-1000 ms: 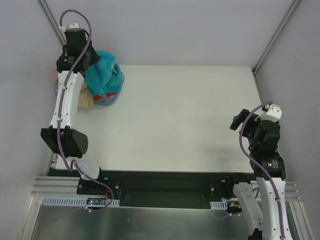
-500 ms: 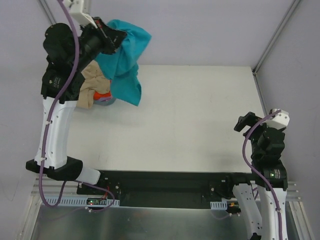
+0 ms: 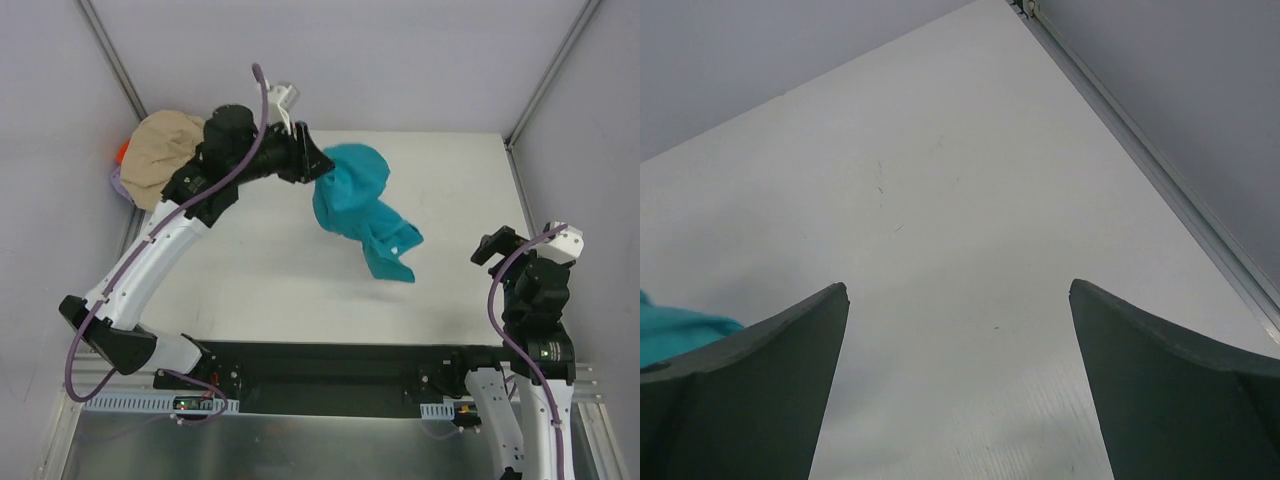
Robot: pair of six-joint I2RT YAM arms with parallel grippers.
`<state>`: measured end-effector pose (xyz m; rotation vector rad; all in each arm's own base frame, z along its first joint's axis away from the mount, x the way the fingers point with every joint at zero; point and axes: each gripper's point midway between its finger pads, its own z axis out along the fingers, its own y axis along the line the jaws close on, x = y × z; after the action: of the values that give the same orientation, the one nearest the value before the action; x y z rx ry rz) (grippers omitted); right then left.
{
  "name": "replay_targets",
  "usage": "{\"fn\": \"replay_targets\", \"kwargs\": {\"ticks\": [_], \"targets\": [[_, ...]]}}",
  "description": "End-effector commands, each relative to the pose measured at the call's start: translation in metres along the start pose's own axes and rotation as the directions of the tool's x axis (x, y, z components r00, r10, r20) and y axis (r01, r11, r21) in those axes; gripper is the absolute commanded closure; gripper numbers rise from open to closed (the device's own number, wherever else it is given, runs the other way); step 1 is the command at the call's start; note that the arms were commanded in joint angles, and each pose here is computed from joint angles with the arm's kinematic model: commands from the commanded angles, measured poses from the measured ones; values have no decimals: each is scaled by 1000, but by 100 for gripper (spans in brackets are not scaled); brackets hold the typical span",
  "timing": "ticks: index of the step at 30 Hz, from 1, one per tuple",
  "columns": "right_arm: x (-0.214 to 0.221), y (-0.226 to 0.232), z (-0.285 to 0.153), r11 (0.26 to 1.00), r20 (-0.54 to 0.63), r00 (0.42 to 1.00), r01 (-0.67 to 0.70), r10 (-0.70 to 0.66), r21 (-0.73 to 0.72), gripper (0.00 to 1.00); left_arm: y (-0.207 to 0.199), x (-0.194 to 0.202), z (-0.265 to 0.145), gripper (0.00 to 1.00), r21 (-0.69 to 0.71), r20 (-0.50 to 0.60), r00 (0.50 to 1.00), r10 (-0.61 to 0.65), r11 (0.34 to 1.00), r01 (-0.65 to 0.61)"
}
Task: Fold and stack the t-shirts
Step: Move the tshirt to the center of the board
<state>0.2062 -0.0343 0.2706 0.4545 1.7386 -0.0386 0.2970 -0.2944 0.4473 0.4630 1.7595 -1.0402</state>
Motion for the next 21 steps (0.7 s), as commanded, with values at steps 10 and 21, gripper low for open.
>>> {"fn": "replay_targets", "kwargs": {"ticks": [10, 21], "targets": [[53, 32, 18, 996, -339, 941, -36, 5, -84, 3, 193, 233, -79, 1, -741, -156, 893, -421, 647, 176], [176, 96, -26, 897, -755, 649, -276, -91, -345, 2, 147, 311, -60, 1, -596, -372, 741, -559, 756, 271]]}}
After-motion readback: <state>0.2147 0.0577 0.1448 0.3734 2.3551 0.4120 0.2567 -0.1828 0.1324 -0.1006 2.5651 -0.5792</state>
